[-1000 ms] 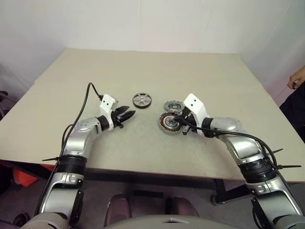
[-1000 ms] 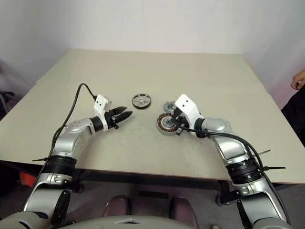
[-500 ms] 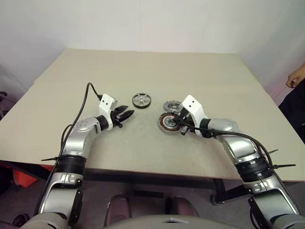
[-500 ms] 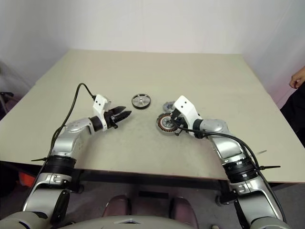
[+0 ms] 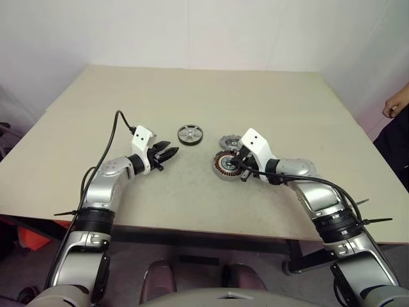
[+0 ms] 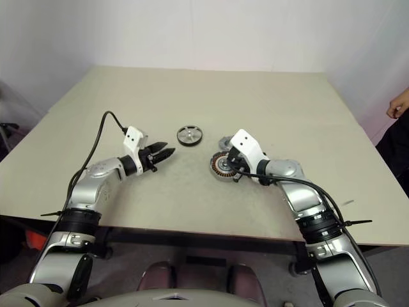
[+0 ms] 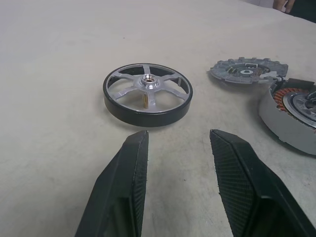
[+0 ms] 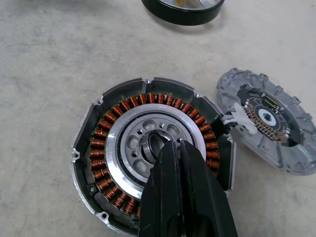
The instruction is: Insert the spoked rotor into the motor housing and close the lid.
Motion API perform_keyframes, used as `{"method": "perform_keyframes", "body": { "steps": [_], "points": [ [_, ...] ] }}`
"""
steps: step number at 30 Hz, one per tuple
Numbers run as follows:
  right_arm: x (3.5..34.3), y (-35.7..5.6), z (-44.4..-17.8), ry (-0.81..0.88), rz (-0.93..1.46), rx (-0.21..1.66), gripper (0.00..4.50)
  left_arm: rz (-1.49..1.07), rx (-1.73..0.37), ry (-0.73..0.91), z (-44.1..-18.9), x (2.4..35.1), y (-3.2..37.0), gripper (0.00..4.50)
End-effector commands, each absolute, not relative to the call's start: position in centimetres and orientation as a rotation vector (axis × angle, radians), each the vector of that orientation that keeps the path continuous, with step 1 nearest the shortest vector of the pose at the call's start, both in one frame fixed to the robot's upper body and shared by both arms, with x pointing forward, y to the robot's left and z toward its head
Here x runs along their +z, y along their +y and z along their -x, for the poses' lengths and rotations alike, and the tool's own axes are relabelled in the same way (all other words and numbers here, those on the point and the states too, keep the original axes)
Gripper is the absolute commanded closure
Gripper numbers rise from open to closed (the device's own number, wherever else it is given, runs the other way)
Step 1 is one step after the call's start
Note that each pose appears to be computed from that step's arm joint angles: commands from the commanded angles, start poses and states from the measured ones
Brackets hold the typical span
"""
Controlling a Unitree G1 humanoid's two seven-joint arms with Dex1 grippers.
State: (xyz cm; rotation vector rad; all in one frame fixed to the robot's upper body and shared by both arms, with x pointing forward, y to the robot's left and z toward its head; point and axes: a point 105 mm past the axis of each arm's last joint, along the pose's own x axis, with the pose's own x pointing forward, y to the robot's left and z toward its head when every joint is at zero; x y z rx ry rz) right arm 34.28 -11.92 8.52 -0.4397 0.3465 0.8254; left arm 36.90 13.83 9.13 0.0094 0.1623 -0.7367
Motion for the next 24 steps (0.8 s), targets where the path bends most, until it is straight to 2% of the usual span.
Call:
{"method": "perform_keyframes", "body": {
  "steps": [1,5,14,20,24],
  "points": [
    [12.0,-10.9,-34.4,0.226,0.473,0.847,4.38,-0.024,-0.749,0.109,-37.0,10.4,13.6,2.40],
    [12.2,-10.5,-34.2,0.222,0.457,0.861,4.38,-0.024,-0.749,0.110,-37.1,10.4,13.6,2.40],
    [8.1,-11.4,-34.3,0.344,0.419,0.830,4.38,-0.029,-0.744,0.110,-37.0,10.4,13.8,2.40],
    [8.0,-11.0,-33.5,0.347,0.412,0.852,4.38,-0.033,-0.729,0.113,-37.3,10.4,14.3,2.40],
    [8.5,-11.5,-34.0,0.332,0.414,0.821,4.38,-0.034,-0.733,0.117,-37.3,10.2,14.1,2.40]
  ]
}}
